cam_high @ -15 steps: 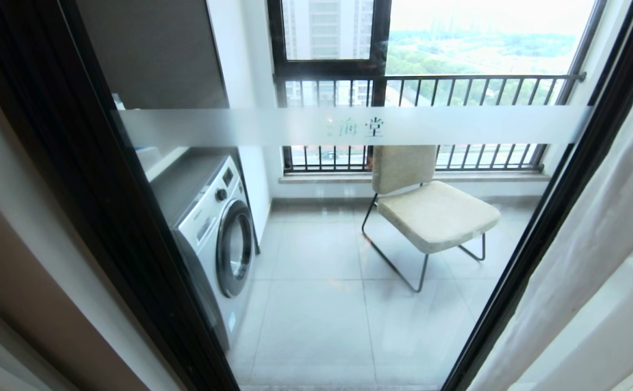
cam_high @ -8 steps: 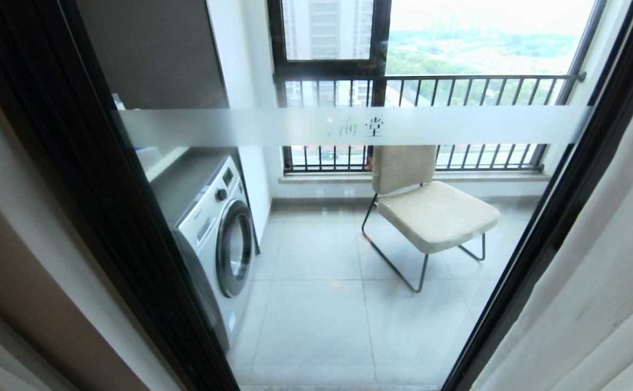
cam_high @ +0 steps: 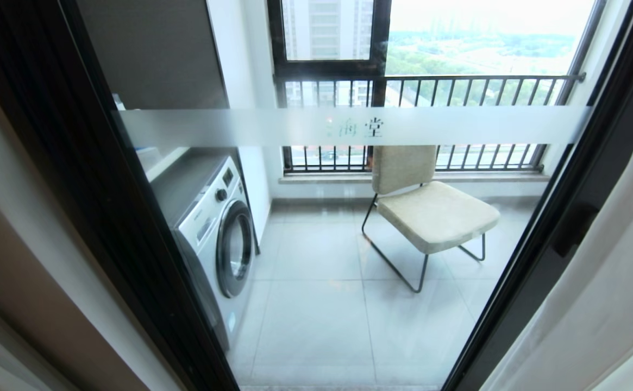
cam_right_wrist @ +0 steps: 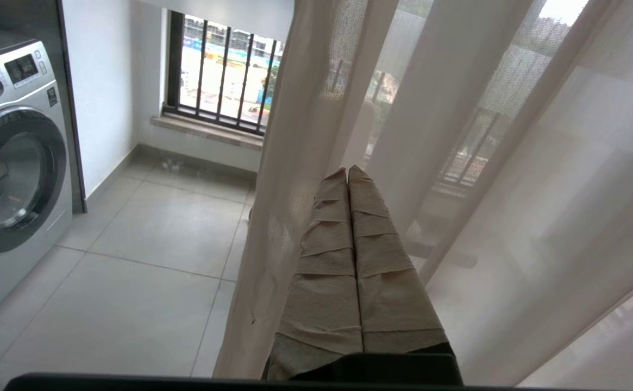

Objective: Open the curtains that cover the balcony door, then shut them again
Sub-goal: Close the inner curtains on both sides

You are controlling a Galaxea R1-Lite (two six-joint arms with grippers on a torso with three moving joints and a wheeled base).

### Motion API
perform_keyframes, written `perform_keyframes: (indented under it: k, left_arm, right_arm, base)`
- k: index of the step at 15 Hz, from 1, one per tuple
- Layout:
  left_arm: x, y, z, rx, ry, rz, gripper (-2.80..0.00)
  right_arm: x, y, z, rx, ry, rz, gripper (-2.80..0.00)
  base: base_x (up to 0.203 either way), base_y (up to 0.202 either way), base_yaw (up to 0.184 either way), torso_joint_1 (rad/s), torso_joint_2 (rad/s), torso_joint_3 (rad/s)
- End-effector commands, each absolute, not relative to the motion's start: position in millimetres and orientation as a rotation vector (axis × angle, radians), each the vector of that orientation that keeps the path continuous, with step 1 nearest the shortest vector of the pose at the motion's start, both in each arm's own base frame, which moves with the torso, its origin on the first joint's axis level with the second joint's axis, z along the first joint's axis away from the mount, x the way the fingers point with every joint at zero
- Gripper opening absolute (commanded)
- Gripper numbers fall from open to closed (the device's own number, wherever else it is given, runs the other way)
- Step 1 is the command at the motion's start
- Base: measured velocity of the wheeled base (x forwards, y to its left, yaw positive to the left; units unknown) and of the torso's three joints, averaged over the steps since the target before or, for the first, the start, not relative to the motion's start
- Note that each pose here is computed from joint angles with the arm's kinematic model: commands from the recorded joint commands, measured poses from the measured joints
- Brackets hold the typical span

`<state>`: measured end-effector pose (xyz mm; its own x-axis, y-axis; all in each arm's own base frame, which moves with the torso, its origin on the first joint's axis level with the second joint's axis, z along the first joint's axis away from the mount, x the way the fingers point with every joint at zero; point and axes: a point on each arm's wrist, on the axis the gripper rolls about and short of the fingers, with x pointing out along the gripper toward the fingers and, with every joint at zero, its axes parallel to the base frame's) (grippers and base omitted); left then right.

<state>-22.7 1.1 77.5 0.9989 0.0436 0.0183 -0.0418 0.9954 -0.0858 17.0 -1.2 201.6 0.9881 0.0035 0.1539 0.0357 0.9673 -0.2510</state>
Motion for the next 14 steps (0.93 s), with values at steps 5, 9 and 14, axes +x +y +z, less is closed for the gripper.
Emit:
perform_keyframes:
  k: [5, 9, 14]
  left_arm:
    - [-22.7, 1.1, 77.6, -0.086, -0.02, 0.044, -2.8]
    - [-22.7, 1.1, 77.6, -0.086, -0.02, 0.044, -2.8]
    - [-22.7, 1.1, 77.6, -0.086, -0.02, 0.044, -2.8]
  right_arm:
    - [10.9, -1.7, 181.4, -0.21, -0.119, -0.127, -2.8]
    - [-1.7, 2.0, 158.7, -0.2, -0.066, -0.082, -2.8]
    - [-1.8, 1.9, 137.0, -0.163, -0.023, -0.059, -2.8]
  base:
    - [0.0, 0.0, 0.0, 0.0, 0.0, 0.0]
    - [0.0, 0.0, 0.0, 0.0, 0.0, 0.0]
    - [0.0, 0.0, 0.0, 0.0, 0.0, 0.0]
